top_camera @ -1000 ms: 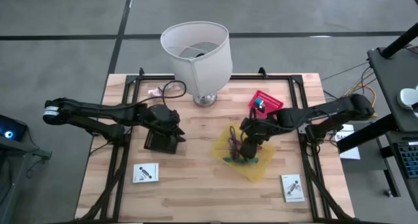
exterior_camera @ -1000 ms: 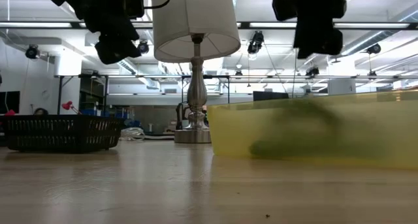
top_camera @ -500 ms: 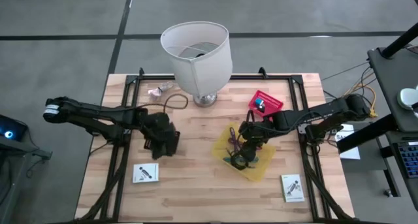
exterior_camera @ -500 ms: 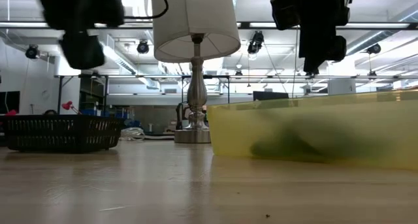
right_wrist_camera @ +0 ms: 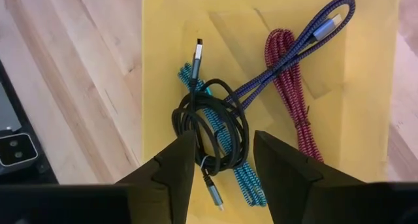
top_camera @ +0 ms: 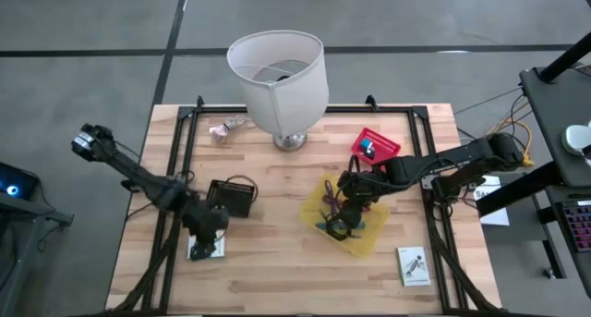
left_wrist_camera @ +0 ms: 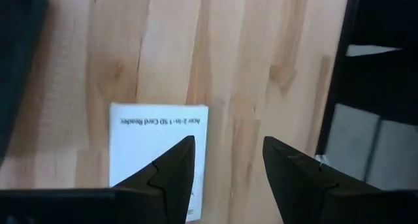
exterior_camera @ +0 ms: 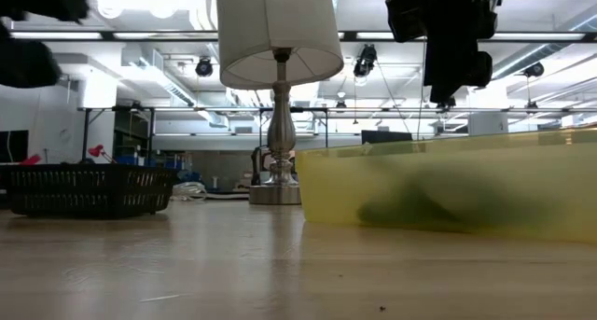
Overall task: Pick and place items into bin
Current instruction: Put the left white card reader box into the black bin, then put the white card reader box into the black bin
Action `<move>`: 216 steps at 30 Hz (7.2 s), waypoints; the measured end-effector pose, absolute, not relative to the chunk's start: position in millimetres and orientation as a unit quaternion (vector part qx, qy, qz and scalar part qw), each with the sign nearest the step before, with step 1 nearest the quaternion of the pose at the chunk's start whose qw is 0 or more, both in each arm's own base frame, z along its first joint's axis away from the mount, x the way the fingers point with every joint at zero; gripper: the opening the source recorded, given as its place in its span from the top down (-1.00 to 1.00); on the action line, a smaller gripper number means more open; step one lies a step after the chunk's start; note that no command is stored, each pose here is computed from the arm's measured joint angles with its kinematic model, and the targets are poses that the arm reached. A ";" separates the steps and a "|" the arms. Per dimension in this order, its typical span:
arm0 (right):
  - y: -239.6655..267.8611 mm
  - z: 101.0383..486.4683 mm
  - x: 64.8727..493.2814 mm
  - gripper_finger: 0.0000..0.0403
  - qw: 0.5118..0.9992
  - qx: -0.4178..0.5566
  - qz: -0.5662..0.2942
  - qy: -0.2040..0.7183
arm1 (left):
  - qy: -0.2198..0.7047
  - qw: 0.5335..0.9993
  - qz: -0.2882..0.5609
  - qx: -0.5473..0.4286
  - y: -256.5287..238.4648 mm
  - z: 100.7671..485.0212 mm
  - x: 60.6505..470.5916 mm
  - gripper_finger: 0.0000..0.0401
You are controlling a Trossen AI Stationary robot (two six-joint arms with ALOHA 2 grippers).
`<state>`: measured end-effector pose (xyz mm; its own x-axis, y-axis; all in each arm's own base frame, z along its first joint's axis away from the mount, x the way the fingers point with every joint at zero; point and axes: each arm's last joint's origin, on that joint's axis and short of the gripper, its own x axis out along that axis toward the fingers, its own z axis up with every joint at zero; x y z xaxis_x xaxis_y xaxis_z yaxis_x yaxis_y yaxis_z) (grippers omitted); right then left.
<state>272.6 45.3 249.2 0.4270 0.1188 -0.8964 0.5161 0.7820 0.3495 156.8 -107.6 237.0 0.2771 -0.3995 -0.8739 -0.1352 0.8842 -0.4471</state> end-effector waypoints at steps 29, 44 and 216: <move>43.6 249.3 272.8 0.34 0.797 0.288 -0.147 0.509 | 0.700 0.710 -0.029 -0.071 -189.4 163.4 132.3 0.18; 43.4 249.2 272.8 0.37 0.800 0.281 -0.145 0.509 | 0.710 0.702 -0.019 -0.060 -191.8 147.7 133.8 0.18; 205.8 234.6 115.7 0.50 0.581 0.375 -0.352 0.631 | 0.500 0.858 0.106 -0.059 -31.4 294.7 148.2 0.49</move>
<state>115.7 205.8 234.6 -0.0426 0.0649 -0.9970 0.8821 0.4710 -0.0071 148.2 -31.4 294.7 0.4779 0.1225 -0.8698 -0.2397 0.9708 0.0051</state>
